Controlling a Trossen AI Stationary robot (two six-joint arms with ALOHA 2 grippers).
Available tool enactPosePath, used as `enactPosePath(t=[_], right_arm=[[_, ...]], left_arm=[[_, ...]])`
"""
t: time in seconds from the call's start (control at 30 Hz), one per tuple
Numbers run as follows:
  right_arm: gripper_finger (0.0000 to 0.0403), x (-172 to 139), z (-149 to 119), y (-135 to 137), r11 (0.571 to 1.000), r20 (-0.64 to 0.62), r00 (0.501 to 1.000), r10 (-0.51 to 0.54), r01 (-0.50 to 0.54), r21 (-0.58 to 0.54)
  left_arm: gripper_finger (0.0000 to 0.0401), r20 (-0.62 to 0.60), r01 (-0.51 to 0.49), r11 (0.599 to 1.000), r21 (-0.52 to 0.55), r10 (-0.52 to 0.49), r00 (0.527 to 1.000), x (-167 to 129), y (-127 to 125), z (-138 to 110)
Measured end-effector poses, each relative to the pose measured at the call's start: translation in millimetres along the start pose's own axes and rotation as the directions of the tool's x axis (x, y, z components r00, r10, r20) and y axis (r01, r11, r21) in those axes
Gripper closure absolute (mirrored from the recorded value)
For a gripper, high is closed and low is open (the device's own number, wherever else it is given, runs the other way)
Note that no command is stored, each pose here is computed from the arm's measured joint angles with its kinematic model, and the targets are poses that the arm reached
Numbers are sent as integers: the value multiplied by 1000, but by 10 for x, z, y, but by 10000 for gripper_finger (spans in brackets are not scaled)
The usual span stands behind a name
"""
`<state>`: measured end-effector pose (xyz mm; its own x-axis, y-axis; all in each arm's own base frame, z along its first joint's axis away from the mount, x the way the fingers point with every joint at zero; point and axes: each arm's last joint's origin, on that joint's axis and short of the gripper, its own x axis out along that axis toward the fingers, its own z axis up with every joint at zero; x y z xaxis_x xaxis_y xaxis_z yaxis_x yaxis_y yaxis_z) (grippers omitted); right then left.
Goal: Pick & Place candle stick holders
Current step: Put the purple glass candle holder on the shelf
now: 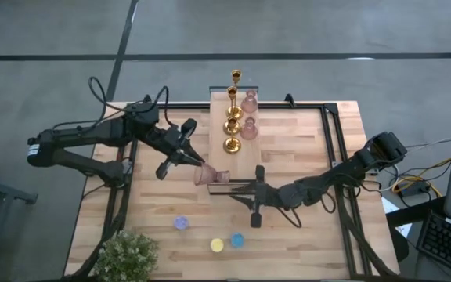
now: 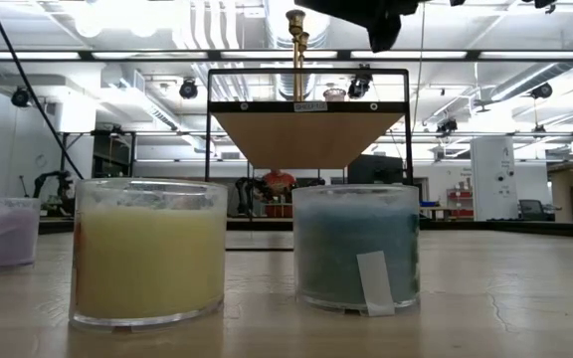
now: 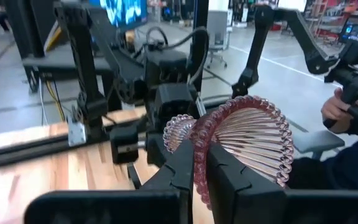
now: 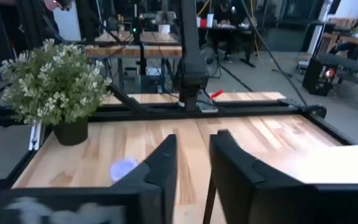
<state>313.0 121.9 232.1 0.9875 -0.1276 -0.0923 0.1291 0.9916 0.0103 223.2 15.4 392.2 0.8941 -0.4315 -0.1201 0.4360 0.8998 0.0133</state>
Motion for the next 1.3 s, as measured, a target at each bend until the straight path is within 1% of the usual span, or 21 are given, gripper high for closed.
enactPosePath(t=[0.17,0.27,0.33,0.43,0.53,0.67,0.73,0.87,1.0,1.07,1.2,1.3], right_arm=[[256,32,45,-61,1000,39,999,-23,22,8],[230,58,122,-117,1000,107,994,-30,30,4],[217,68,195,-144,1000,174,985,7,-6,-4],[204,75,299,-185,996,274,958,87,-89,-5],[199,89,365,-250,992,339,933,122,-129,-3],[197,90,450,-333,993,422,899,115,-120,-14],[197,80,492,-360,992,464,878,120,-120,-29],[197,43,588,-401,985,561,811,164,-160,-55],[197,41,656,-422,985,598,785,165,-163,-58],[197,43,688,-438,981,616,766,184,-183,-65],[197,36,783,-459,972,662,717,219,-220,-84],[197,31,860,-457,972,690,692,215,-218,-85]], left_arm=[[377,73,-4,999,39,1,997,4,-3,80],[377,133,-12,997,79,1,991,-2,-4,146],[377,171,-19,994,104,1,985,-8,-4,189],[377,238,-33,989,146,-3,971,-17,-7,248],[377,304,-50,981,188,-9,953,-27,-10,292],[377,358,-67,973,222,-17,934,-20,-4,315],[377,353,-67,973,219,-15,935,4,10,301],[377,353,-94,971,221,11,936,94,62,266],[377,396,-139,961,237,35,918,186,103,268],[377,426,-165,953,255,42,904,214,117,283],[377,463,-175,945,275,30,886,292,145,281],[377,490,-189,938,290,24,872,367,157,271]])
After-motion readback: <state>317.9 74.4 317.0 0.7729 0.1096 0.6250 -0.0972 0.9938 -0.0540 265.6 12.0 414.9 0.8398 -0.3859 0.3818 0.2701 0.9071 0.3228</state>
